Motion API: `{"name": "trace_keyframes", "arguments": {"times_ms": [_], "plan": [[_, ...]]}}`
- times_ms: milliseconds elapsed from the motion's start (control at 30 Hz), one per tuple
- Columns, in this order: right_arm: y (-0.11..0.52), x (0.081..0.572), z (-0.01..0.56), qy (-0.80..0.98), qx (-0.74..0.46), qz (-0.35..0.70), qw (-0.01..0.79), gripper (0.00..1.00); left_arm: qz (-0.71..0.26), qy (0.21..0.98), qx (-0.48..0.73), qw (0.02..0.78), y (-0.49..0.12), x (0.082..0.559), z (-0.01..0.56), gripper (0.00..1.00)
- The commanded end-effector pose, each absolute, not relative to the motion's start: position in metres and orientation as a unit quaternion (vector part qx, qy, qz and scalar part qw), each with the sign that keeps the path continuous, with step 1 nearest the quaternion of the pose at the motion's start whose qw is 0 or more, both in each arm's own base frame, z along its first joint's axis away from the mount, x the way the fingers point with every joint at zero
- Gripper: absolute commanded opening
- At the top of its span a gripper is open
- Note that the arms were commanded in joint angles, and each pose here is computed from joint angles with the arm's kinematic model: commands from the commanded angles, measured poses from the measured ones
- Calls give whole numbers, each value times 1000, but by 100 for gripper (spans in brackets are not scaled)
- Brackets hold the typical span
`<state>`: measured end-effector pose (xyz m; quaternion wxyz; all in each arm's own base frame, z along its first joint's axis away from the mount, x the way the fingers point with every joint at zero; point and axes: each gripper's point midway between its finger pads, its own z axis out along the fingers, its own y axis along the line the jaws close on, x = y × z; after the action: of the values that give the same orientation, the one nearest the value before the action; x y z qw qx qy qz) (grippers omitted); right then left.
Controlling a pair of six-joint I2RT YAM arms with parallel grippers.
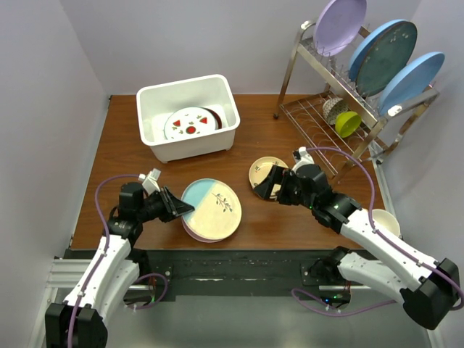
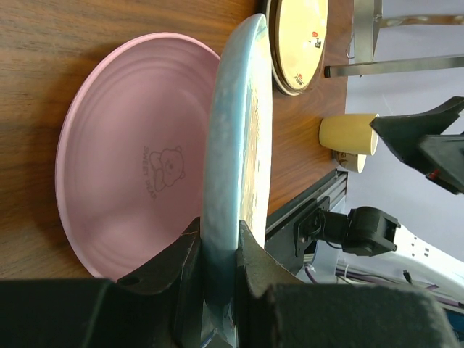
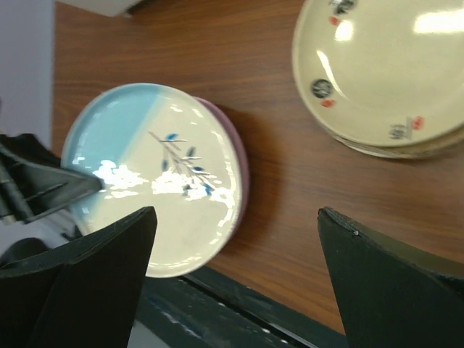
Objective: Place the plates into the plastic bin on the countertop
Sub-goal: Place the plate in the plastic bin.
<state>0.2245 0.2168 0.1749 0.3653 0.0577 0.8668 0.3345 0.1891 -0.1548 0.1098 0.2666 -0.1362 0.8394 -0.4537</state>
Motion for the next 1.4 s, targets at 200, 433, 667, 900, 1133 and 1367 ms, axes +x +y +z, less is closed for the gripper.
{"name": "trace_keyframes", "arguments": {"times_ms": [200, 433, 667, 900, 1133, 1367], "plan": [[177, 225, 159, 894, 56, 224, 383, 97, -499, 804, -82, 315, -167, 204, 161, 0], [176, 223, 152, 899, 52, 219, 375, 97, -498, 798, -66, 332, -169, 224, 190, 0], [178, 221, 144, 904, 48, 217, 366, 97, -503, 786, -45, 356, -173, 250, 227, 0], [178, 221, 140, 906, 47, 215, 362, 98, -507, 775, -30, 375, -177, 276, 260, 0], [178, 221, 144, 902, 36, 220, 370, 99, -510, 764, -16, 394, -180, 299, 290, 0], [177, 218, 138, 906, 33, 215, 362, 99, -506, 759, -4, 410, -183, 326, 314, 0]]}}
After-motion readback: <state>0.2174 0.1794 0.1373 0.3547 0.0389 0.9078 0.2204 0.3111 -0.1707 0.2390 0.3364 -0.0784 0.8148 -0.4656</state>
